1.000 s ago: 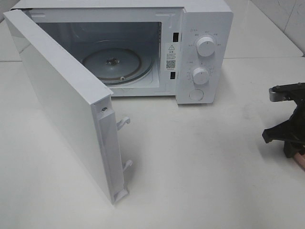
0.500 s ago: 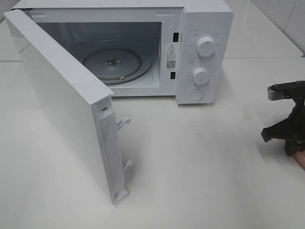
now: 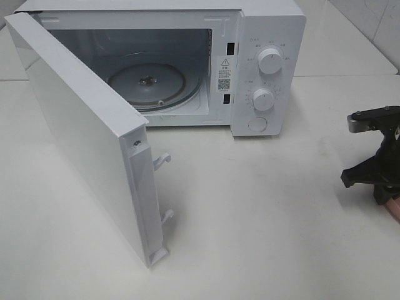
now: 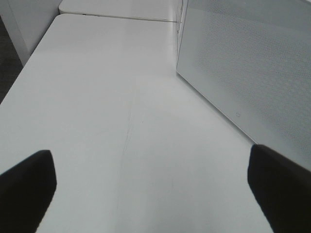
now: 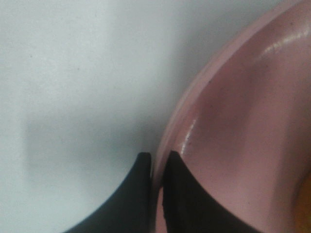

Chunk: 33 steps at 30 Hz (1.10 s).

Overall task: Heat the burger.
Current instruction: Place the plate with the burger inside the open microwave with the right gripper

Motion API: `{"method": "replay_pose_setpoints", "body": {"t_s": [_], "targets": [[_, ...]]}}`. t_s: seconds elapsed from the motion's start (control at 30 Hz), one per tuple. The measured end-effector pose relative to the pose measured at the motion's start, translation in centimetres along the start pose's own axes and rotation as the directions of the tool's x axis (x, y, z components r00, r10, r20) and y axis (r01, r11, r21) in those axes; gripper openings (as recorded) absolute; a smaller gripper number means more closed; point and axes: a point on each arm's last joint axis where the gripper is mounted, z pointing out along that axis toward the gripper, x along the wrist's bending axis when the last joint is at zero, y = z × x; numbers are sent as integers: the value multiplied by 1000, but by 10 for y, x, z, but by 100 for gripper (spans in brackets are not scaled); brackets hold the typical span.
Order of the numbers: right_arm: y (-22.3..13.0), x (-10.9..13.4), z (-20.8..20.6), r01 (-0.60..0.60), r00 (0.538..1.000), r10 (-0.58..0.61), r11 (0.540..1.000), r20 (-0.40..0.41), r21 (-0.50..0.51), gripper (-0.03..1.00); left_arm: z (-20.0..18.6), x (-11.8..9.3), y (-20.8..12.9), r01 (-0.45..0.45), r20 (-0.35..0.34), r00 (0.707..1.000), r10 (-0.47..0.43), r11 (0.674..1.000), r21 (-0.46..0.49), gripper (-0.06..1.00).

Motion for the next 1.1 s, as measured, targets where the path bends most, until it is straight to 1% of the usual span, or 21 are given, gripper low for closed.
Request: {"method": "replay_pose_setpoints", "body": {"t_s": [0.13, 0.2, 0.57, 0.93, 1.1], "targets": [[-2, 3, -3, 22, 1000, -22, 1000, 11, 12, 6, 0, 0, 0, 0, 0, 1000, 0, 1000, 0, 99], [-5, 5, -10, 35, 999, -35, 999, 20, 31, 3, 0, 0, 0, 0, 0, 1000, 0, 1000, 0, 99], [-14, 4, -27, 18, 999, -21, 997, 46, 74, 2, 0, 0, 0, 0, 0, 1000, 0, 1000, 0, 99], [-21, 11, -46, 41, 998, -45, 996, 54, 79, 3, 0, 0, 0, 0, 0, 1000, 0, 1000, 0, 99], [-26, 19, -57, 66, 996, -70, 995, 56, 70, 3, 0, 0, 0, 0, 0, 1000, 0, 1000, 0, 99]]}}
